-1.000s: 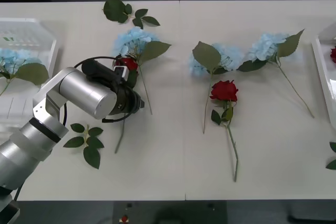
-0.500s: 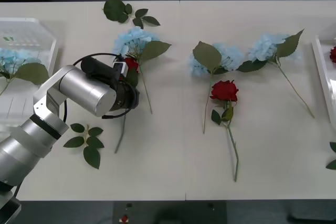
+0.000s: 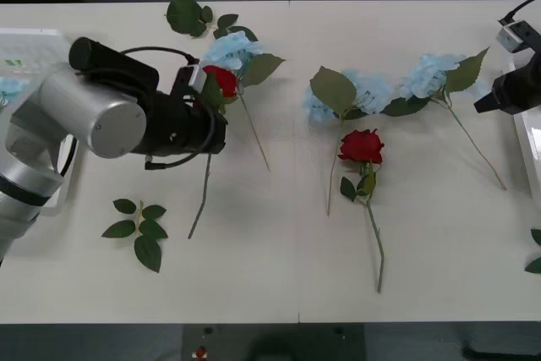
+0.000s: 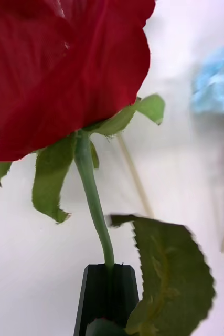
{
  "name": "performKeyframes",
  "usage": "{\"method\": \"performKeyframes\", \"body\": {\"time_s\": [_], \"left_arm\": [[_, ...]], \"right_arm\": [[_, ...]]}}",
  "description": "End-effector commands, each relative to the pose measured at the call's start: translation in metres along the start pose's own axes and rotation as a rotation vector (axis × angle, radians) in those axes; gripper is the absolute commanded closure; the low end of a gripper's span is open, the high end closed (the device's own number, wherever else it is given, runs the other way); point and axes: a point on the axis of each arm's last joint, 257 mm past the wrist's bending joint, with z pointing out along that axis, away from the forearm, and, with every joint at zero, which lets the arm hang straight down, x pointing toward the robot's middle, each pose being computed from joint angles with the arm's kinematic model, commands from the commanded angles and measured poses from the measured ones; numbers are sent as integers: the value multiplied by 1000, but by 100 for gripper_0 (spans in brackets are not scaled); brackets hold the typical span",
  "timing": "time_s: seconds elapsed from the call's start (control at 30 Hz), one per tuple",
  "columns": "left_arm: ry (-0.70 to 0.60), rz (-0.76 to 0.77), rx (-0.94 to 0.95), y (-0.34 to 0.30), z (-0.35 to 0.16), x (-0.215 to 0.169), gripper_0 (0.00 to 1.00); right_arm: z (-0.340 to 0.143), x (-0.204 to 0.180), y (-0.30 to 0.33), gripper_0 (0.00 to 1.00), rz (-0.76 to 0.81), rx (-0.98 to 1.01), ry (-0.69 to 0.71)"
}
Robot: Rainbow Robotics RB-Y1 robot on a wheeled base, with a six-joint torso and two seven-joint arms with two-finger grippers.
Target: Put the red flowers into the right box and the blue flowers into the left box
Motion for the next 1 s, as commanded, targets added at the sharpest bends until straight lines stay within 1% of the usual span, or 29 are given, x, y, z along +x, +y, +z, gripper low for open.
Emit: {"method": "performKeyframes", "body": {"time_s": [0.03, 0.07, 0.17, 0.27, 0.4, 0.6, 0.7, 0.73, 0.8, 0.97, 1.0], "left_arm": [[-91, 40, 86, -30, -47, -39, 100], [-125, 24, 162, -50, -65, -49, 100], [-183, -9, 273, -76, -84, -64, 100], [-258, -51, 413, -106, -100, -83, 100], [-356, -90, 536, -133, -115, -104, 100], [-486, -106, 637, -164, -118, -123, 100], [-520, -107, 659, -172, -116, -125, 100], [-573, -113, 691, -184, -110, -126, 100], [-607, -101, 702, -191, -107, -126, 100], [-638, -59, 701, -204, -98, -117, 100], [-639, -59, 705, -206, -98, -116, 100]], "right_arm": [[-1, -36, 9, 8, -1, 4, -61], [10, -38, 14, 8, -13, 9, -64], [22, -41, 18, 8, -33, 25, -71], [35, -40, 23, 8, -43, 33, -65], [49, -35, 28, 8, -67, 42, -50], [71, -22, 31, 8, -111, 68, -43], [75, -20, 33, 8, -106, 65, -41], [80, -16, 34, 8, -97, 63, -30], [81, -14, 33, 8, -97, 64, -27], [78, -18, 34, 8, -98, 57, -37], [78, -18, 34, 6, -98, 57, -36]]}}
